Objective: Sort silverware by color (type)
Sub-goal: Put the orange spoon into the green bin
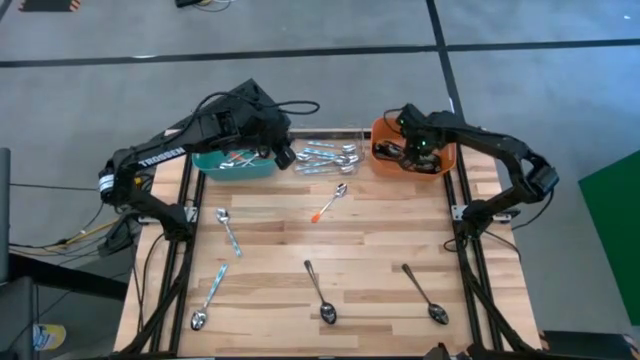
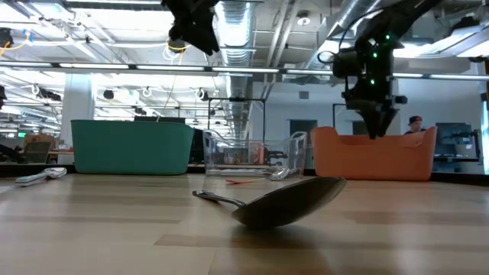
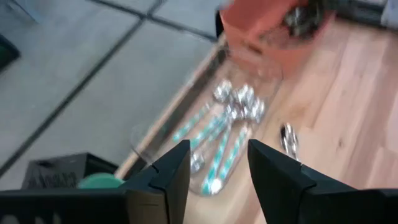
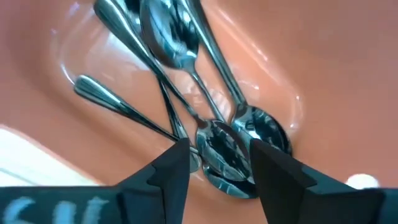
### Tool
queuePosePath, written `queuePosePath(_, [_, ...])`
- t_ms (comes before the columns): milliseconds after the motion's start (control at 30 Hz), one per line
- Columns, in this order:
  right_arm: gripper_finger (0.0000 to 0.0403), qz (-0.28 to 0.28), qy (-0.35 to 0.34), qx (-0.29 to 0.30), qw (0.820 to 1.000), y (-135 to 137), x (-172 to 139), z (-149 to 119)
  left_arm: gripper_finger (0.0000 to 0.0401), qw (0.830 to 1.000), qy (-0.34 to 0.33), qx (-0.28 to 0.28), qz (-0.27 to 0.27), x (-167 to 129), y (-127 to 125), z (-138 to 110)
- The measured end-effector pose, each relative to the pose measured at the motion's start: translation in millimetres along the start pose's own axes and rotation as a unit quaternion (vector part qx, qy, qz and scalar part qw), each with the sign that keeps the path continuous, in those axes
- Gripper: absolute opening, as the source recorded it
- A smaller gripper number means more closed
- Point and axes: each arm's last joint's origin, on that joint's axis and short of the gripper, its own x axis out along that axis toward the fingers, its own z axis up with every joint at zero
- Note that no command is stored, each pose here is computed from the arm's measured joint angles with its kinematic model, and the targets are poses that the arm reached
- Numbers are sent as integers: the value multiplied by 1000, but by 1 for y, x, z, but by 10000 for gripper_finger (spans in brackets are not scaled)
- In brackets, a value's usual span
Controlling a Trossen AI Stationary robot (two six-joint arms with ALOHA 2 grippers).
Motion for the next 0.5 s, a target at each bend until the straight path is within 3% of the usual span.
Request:
queuePosePath(233, [194, 3, -3, -5, 1000, 0, -27, 6, 177, 999, 38, -14, -32, 31, -14, -3])
queuePosePath(400, [191, 4, 15, 14, 1000, 4, -44, -2, 182, 991, 93, -67, -68, 71, -32, -11])
queuePosePath(500, [190, 7, 15, 17, 1000, 7, -53, -9, 183, 986, 116, -69, -99, 97, -50, -18])
